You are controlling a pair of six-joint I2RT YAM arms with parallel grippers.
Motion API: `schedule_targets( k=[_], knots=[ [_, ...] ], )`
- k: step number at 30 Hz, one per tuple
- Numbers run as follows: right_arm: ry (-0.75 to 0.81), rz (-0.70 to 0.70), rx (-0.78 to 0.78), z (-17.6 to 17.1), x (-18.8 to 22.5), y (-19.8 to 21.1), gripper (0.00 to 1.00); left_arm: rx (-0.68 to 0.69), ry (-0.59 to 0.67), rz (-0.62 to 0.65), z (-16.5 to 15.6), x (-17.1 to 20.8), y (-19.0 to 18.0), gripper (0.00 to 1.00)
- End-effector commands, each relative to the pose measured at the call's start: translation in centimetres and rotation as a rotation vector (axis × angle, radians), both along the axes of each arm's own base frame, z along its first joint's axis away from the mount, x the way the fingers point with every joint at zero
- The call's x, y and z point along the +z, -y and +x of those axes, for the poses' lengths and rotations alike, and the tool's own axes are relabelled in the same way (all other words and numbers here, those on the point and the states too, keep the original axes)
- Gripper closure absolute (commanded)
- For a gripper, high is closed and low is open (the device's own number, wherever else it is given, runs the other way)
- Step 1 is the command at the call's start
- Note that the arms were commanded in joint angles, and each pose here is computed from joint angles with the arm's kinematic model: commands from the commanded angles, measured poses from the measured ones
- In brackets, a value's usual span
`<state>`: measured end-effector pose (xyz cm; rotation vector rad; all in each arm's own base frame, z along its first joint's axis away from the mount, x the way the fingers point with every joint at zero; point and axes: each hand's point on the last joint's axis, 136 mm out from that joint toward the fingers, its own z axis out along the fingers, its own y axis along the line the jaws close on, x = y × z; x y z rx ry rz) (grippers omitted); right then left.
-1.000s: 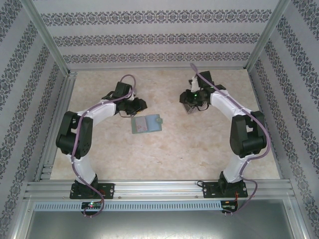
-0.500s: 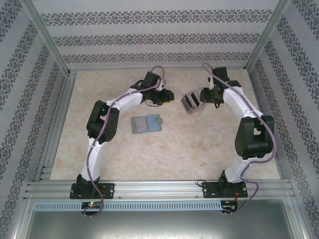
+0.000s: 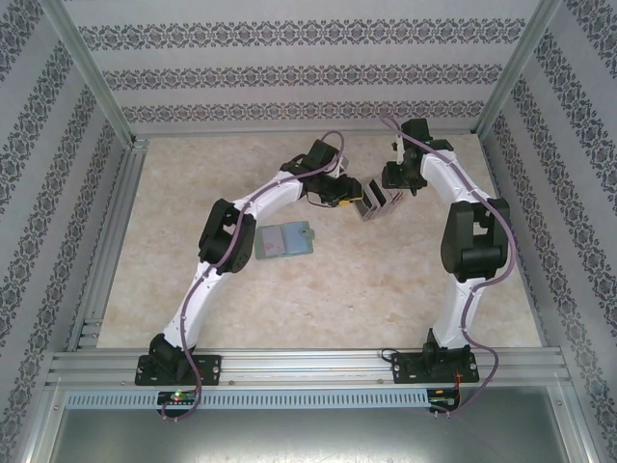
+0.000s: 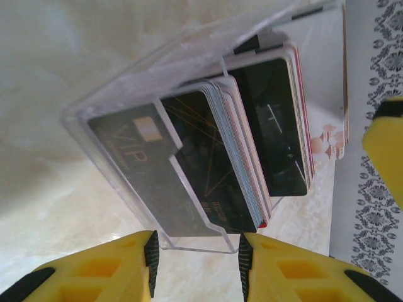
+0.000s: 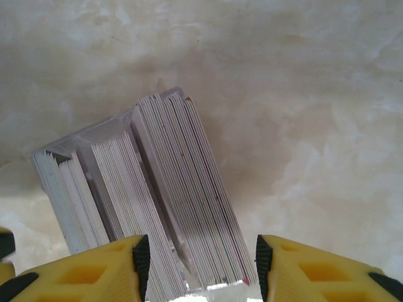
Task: Put the credit cards into the card holder
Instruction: Pick up the credit card from the storage box.
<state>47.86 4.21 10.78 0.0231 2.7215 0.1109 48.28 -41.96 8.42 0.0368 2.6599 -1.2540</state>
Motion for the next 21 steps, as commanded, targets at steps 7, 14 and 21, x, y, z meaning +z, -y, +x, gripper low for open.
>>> schedule_targets(
  k=[7, 14, 21],
  knots=[
    [-0.036, 0.006, 0.021, 1.2, -0.7, 0.5, 0.49, -0.021, -0.051, -0.022, -1.1, -0.2, 1.7, 0.59],
    [-0.057, 0.043, 0.032, 1.3, -1.7, -0.1, 0.49, -0.022, -0.054, -0.027, -1.1, -0.1, 1.7, 0.59],
    [-0.077, 0.026, 0.007, 1.2, -2.5, 0.9, 0.49, -0.03, -0.063, -0.026, -1.3, -0.5, 1.8, 0.59]
  ],
)
